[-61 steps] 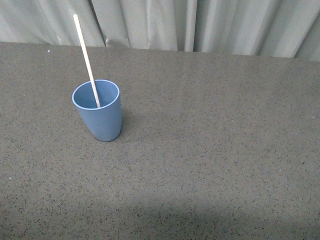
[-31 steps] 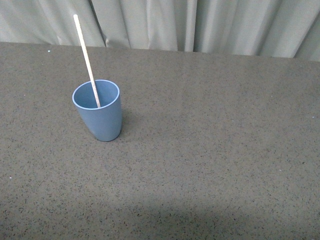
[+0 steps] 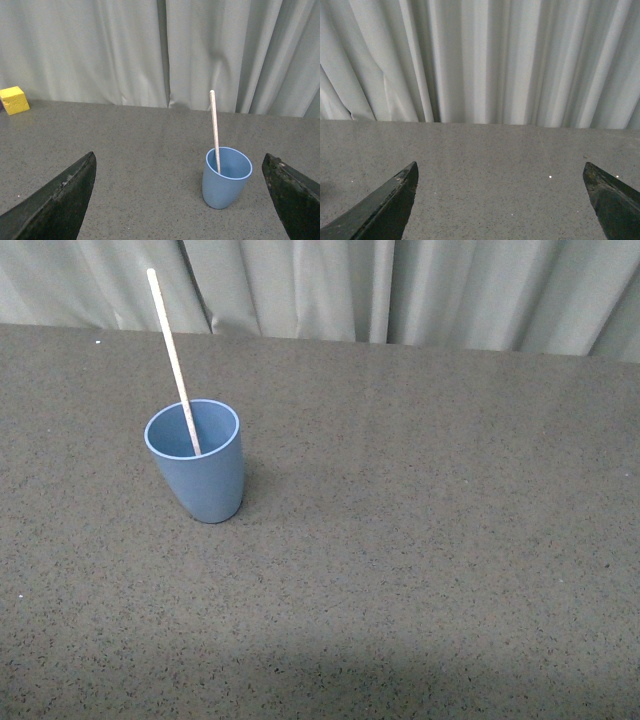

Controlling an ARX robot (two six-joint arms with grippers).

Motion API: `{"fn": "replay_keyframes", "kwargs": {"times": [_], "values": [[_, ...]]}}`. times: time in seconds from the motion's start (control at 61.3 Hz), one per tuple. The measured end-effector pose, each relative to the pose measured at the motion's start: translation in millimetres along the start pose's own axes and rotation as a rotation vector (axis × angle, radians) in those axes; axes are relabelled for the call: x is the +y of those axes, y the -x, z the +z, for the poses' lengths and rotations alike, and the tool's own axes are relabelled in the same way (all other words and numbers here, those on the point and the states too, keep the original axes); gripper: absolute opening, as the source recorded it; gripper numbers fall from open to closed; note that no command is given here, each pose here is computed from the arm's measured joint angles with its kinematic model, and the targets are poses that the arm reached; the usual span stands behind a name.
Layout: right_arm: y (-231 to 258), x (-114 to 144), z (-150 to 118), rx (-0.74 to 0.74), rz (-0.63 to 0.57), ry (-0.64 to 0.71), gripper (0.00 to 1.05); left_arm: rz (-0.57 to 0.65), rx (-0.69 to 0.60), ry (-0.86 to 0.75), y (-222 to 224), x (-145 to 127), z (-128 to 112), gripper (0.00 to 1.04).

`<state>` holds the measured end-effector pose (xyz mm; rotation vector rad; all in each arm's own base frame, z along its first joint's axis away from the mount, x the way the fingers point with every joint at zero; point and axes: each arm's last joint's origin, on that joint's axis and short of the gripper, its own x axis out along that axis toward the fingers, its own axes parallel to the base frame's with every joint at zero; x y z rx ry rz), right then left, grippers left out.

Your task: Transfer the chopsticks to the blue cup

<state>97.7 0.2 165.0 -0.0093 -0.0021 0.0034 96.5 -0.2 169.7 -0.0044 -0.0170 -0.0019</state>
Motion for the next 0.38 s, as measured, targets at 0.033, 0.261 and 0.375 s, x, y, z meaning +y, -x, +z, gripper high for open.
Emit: {"fn": "replay_keyframes", "kwargs": {"times": [0.033, 0.261, 0.375], "values": [[0.0, 0.0, 0.0, 0.0, 0.0, 0.0, 0.96, 0.0, 0.0, 0.0, 0.0, 0.0, 0.0, 0.98], [0.0, 0.0, 0.0, 0.0, 0.0, 0.0, 0.95, 0.0, 0.0, 0.0, 0.0, 0.0, 0.0, 0.98], [0.0, 0.0, 0.0, 0.0, 0.0, 0.0, 0.95, 0.0, 0.0, 0.0, 0.0, 0.0, 0.0, 0.98]]}}
